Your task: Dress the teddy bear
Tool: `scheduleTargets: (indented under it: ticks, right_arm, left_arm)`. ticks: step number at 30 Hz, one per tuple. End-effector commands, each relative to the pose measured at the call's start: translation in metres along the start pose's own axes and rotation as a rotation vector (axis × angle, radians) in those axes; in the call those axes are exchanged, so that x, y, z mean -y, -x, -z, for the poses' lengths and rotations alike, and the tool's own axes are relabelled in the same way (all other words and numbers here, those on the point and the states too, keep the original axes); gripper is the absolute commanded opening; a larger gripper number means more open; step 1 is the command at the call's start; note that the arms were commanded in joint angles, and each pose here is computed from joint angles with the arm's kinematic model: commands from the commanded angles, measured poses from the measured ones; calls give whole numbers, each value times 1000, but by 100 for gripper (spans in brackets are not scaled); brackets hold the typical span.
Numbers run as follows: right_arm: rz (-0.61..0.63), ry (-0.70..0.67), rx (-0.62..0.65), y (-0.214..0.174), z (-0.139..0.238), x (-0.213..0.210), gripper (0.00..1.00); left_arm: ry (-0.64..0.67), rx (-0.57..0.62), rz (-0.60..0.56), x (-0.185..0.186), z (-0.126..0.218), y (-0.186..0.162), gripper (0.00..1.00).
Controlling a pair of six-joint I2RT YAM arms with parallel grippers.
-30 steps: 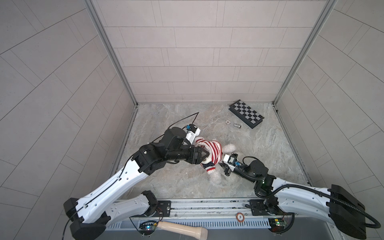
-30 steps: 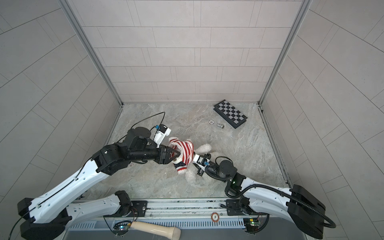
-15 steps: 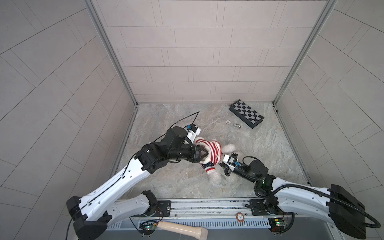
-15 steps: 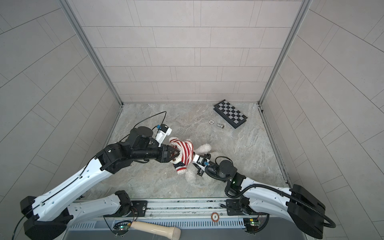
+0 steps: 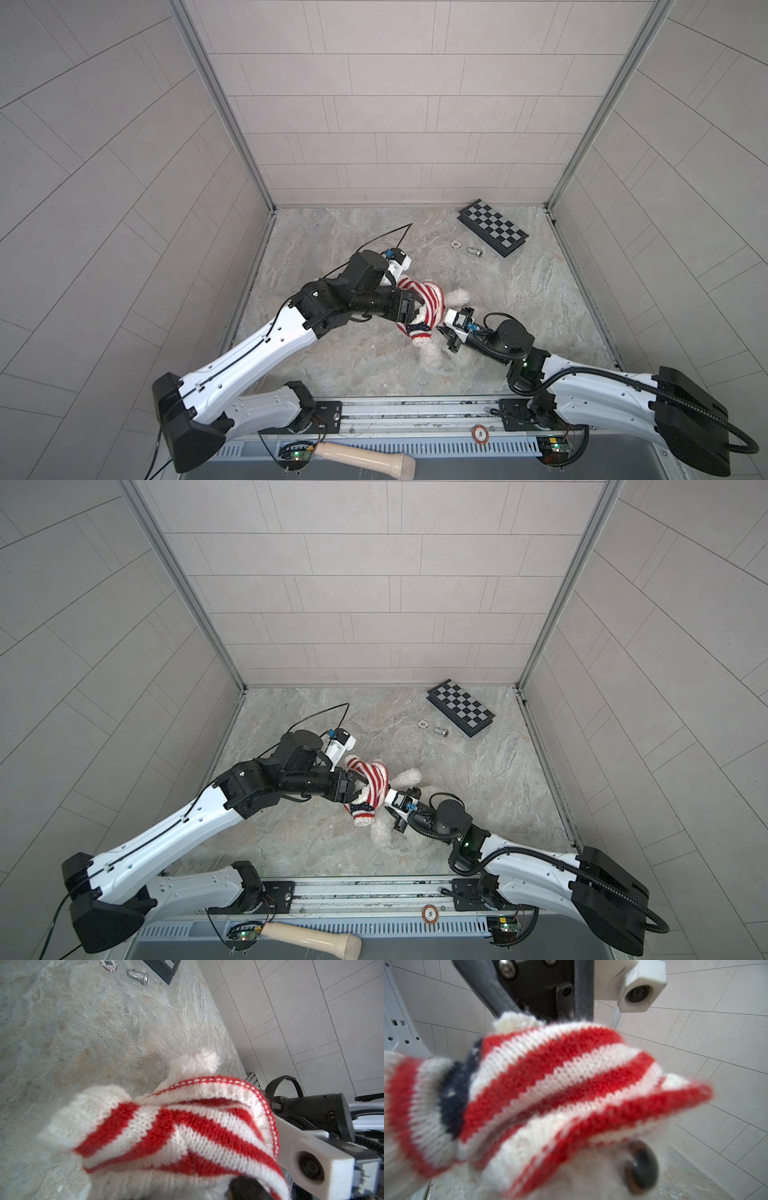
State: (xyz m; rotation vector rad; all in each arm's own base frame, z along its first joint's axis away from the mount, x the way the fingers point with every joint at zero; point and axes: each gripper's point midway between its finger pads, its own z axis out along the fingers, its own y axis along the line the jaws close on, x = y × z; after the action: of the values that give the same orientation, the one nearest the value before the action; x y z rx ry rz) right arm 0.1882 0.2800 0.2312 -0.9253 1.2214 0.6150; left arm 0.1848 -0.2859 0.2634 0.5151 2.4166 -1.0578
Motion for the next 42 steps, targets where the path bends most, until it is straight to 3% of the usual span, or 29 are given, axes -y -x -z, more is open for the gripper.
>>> scheduleTargets:
  ticks: [1, 11, 14, 19, 25, 30, 42]
  right_arm:
    - [29, 17, 156, 45, -1, 0, 0]
    - [23, 27, 176, 50, 1, -2, 0]
    - [24, 29, 176, 51, 2, -2, 0]
    - [27, 30, 173, 51, 1, -2, 0]
    - [28, 32, 172, 52, 0, -2, 0]
    - [27, 27, 169, 52, 0, -1, 0]
    - [26, 10, 165, 55, -2, 4, 0]
  left_arm:
    - [-33, -8, -31, 8, -7, 0, 69]
    - [-81, -36, -78, 16, -14, -6, 68]
    - [-126, -49, -99, 22, -13, -12, 51]
    - [-127, -59, -116, 21, -11, -16, 43]
    - [-102, -68, -122, 14, -14, -20, 54]
    - [-103, -63, -144, 15, -12, -21, 35]
    - [-81, 20, -195, 15, 3, -10, 5]
